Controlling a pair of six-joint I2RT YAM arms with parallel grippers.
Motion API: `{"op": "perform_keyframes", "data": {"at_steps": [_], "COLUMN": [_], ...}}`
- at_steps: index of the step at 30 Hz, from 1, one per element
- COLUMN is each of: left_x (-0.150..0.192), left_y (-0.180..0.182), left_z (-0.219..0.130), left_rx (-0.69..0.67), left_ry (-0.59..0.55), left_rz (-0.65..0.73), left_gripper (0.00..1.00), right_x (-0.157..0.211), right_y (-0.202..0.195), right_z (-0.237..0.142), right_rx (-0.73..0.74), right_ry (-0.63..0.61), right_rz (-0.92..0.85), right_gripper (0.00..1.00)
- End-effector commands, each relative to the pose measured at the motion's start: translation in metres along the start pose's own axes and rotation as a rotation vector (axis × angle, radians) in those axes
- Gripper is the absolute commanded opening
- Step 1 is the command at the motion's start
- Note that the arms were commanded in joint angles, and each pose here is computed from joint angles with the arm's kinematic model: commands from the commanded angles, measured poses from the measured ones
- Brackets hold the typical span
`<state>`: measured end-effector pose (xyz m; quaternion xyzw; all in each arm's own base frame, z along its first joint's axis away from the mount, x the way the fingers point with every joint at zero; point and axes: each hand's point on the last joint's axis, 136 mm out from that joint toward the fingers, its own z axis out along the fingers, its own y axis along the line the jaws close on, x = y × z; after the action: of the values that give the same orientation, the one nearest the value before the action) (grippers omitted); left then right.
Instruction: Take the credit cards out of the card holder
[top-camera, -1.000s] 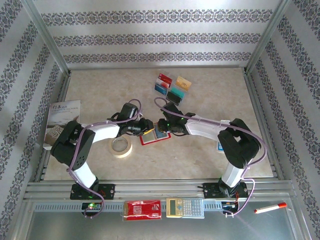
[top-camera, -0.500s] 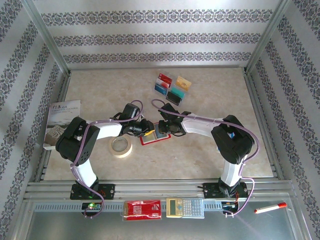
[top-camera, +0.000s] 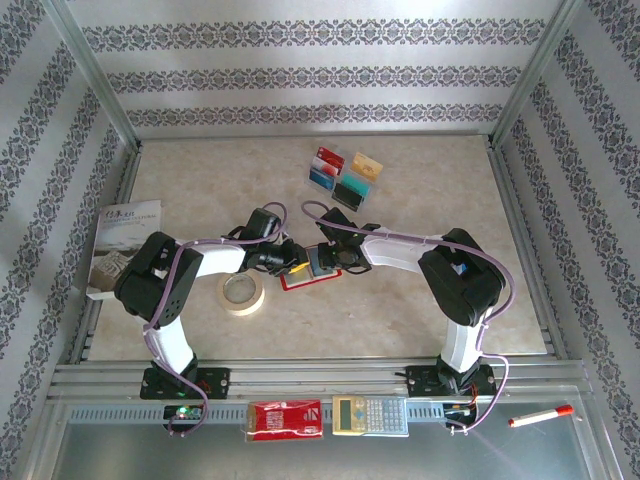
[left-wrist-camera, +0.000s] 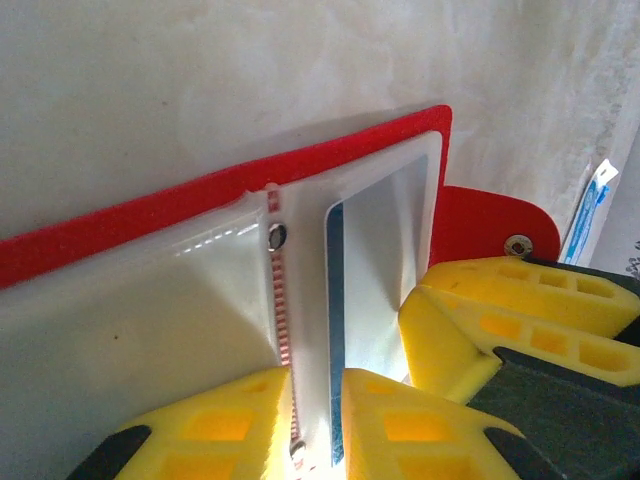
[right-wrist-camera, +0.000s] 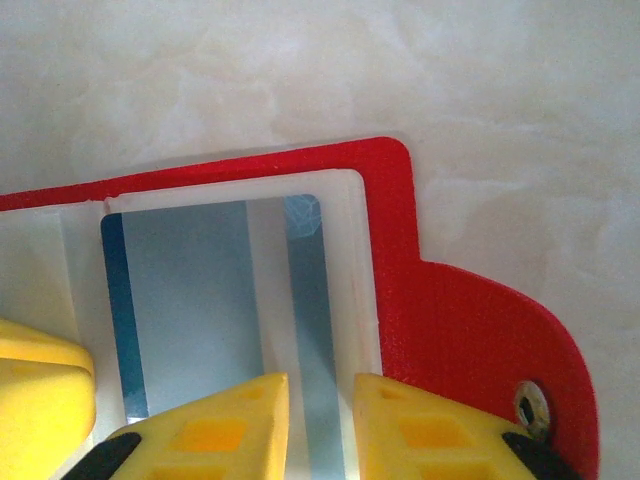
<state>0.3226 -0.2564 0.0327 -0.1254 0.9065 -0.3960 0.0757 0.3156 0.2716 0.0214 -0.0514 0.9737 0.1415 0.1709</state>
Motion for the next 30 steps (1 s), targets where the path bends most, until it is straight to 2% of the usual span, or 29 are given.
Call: {"op": "perform_keyframes", "data": {"at_steps": [1, 21, 30], "left_x": [0.004, 0.002, 0.001], "left_y": [0.003, -0.009, -0.010], "left_z": [0.005, 0.006, 0.008], "left_rx": [-0.005, 0.056, 0.057], "left_ry": [0.023, 0.026, 0.030], "left_rz": [0.007, 0.025, 0.026], "left_gripper": [0.20, 0.20, 0.16], "right_x": [0.005, 0.008, 0.008], "right_y": [0.004, 0.004, 0.005], "right_z": [0.005, 0.007, 0.007], "right_rx": [-0.008, -0.012, -0.014], "right_ry": [0.034, 0.045, 0.045], "right_rz": [-0.012, -0.015, -0.015], "right_gripper": [0.25, 0.23, 0.23]}}
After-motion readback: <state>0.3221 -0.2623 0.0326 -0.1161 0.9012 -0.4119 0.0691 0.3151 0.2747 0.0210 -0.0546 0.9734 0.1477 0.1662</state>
